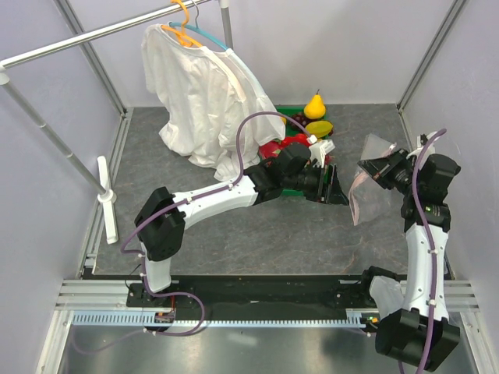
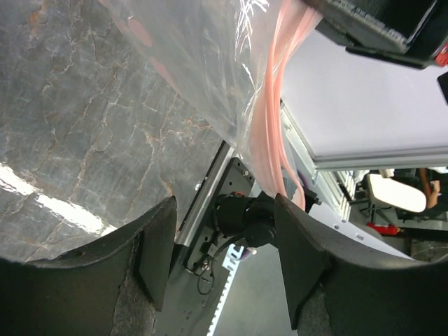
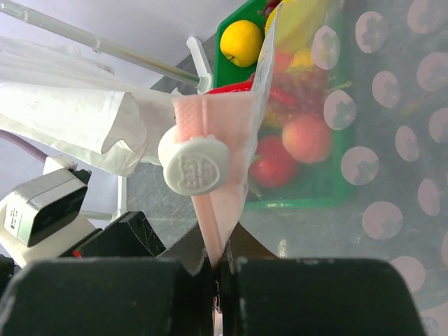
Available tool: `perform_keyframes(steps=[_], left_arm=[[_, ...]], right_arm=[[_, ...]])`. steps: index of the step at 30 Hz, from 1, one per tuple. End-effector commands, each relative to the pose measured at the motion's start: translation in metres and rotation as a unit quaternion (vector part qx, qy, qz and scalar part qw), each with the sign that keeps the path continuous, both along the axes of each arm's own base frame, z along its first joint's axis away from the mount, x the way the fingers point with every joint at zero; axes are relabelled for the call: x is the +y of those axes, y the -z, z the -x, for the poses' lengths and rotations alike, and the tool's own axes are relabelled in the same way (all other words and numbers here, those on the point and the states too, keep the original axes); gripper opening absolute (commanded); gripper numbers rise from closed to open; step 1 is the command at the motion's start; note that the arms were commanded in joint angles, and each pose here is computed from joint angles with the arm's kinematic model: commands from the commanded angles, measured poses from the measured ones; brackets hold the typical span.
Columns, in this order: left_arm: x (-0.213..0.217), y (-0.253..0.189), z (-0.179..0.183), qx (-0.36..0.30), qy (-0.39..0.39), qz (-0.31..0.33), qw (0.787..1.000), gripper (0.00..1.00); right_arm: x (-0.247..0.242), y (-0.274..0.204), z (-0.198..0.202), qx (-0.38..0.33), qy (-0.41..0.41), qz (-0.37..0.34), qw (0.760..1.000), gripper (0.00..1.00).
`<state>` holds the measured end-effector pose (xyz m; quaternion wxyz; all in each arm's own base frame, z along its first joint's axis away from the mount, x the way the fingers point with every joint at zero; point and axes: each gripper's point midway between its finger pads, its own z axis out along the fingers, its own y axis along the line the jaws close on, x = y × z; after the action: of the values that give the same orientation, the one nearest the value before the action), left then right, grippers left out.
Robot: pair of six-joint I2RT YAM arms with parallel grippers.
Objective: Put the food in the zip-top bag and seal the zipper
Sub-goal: Pick up the zipper food storage bag at the center of the board.
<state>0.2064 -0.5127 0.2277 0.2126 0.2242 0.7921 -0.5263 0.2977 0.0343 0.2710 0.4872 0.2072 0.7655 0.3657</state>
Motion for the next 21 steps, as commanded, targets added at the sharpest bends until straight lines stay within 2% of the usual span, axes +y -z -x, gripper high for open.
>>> perform_keyframes(steps=[1, 21], left_arm=[[-0.005, -0.013, 0.004, 0.029, -0.006, 0.029, 0.999, 0.65], [-0.012, -0.004, 0.007, 0.032, -0.008, 0.020, 0.999, 0.64]], right_arm=[[-0.004, -0.001, -0.001, -0.012, 0.014, 0.007, 1.000, 0.00], [-0.005, 0.001, 0.004, -0.027, 0.015, 0.035, 0.999, 0.00]])
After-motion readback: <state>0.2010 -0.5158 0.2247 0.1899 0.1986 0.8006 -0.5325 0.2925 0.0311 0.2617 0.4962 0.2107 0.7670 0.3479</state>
